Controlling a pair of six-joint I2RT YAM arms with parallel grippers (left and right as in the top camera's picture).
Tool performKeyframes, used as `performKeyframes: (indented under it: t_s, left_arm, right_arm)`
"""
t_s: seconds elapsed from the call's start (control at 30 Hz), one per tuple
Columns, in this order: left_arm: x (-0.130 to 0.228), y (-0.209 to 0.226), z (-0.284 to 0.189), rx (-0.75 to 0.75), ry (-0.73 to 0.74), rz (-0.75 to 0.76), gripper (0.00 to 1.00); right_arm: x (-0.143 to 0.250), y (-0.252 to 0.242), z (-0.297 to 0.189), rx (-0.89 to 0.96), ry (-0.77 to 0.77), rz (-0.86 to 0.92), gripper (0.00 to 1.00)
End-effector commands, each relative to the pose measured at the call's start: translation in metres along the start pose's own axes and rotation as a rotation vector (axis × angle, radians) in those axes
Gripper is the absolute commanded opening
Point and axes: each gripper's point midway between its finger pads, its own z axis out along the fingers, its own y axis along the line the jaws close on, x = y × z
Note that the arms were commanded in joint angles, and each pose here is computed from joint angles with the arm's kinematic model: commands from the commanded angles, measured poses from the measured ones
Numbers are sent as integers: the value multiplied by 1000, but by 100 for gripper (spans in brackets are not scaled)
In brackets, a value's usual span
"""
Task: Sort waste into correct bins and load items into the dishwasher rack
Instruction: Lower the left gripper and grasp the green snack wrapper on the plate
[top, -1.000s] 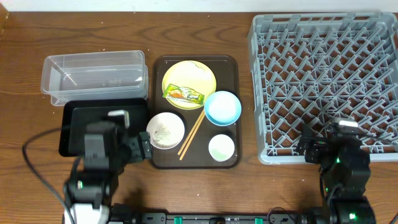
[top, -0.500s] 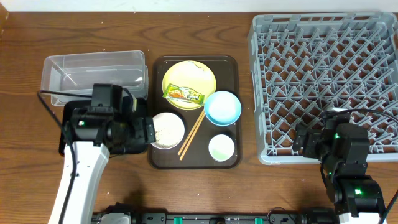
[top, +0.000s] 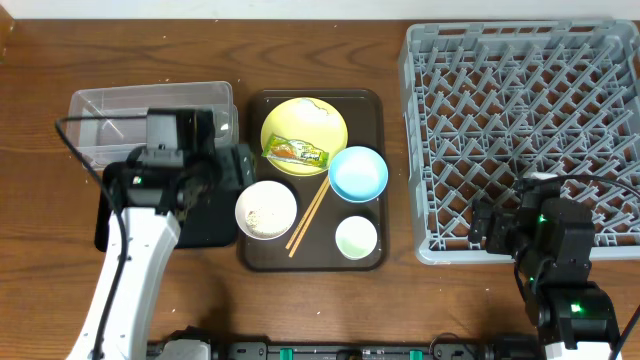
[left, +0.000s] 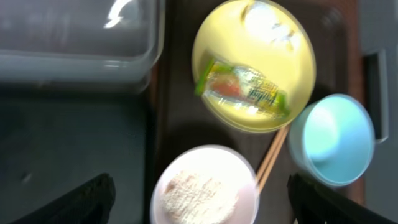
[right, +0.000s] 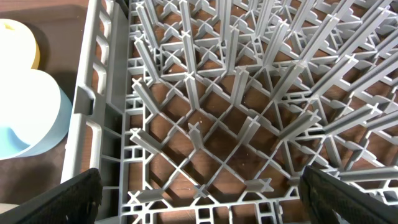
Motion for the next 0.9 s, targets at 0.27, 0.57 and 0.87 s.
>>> performKeyframes:
  t_s: [0.27,0.57,0.87]
  left_arm:
    - [-12,-55,65,77,60,-232,88]
    - [9,-88,118,92,137,-400,87]
    - [25,-86,151,53,187,-498,84]
  right_arm:
    - [-10,4,-5,-15,-26,-1,99]
    - [-10,4,-5,-15,-26,-1,99]
    - [-10,4,-5,-15,-25,6,99]
